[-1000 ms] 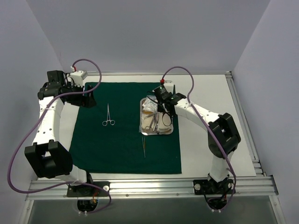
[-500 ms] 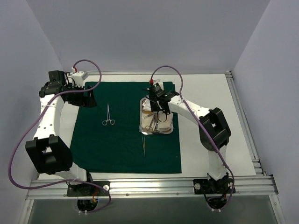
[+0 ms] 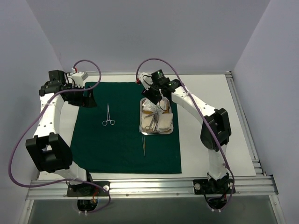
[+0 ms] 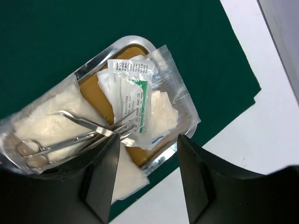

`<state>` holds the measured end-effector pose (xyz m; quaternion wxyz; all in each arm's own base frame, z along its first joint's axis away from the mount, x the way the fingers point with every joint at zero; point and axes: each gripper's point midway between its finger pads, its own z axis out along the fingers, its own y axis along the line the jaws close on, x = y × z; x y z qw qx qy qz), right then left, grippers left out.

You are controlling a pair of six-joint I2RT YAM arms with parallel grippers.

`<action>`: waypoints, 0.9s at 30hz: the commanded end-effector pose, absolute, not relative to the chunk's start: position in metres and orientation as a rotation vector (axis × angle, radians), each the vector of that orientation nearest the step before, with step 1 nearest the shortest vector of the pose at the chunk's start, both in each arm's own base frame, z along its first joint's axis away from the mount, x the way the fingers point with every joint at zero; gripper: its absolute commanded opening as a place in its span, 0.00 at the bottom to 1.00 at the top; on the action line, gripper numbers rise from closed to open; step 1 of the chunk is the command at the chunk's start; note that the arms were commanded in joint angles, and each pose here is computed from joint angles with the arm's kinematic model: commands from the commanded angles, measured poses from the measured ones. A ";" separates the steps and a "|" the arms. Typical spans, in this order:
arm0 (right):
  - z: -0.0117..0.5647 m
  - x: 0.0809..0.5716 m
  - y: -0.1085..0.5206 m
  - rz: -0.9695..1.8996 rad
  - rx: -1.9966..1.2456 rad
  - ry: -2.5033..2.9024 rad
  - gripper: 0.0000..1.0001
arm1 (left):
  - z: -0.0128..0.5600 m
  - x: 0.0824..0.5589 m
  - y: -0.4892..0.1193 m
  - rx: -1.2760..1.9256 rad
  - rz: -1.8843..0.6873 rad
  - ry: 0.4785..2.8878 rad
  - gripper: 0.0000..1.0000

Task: Open and lay out the surgical kit
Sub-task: Pick up the medical item from the container.

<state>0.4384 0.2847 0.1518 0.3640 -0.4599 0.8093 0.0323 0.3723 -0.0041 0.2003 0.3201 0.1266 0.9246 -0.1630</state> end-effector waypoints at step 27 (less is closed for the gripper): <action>0.051 0.410 0.297 -0.016 -1.921 1.930 0.44 | 0.212 0.392 -0.001 0.308 -0.442 2.402 0.94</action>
